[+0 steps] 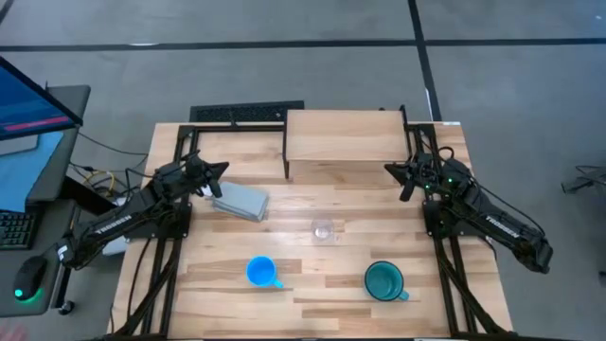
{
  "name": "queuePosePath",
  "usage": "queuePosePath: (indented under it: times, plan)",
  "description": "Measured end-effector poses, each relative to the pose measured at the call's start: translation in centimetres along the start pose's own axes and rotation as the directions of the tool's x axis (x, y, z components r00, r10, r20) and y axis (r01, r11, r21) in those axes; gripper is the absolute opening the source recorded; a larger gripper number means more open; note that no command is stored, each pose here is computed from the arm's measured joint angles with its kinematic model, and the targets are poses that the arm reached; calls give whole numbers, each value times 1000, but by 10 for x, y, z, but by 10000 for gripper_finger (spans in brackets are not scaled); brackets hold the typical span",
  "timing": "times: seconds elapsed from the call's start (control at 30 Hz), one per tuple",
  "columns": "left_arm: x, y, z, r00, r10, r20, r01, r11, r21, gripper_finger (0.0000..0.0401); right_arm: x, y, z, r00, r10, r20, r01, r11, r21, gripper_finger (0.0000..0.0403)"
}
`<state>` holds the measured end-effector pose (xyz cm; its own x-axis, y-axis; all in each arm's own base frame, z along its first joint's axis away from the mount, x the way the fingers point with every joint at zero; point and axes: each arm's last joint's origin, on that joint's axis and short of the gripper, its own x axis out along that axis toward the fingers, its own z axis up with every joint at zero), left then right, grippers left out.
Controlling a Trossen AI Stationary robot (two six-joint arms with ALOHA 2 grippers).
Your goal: Stack small to large cups/mugs on shelf
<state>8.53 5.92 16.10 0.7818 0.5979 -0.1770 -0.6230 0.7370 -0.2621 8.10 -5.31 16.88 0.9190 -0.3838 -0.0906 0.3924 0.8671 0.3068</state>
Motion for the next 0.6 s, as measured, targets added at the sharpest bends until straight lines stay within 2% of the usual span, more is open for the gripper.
queuePosePath:
  times: [0.6]
  plan:
    - [0,0,0,1000,0,0,0,1000,0,1,0,0,0,1000,1,0,-1,1000,0,33]
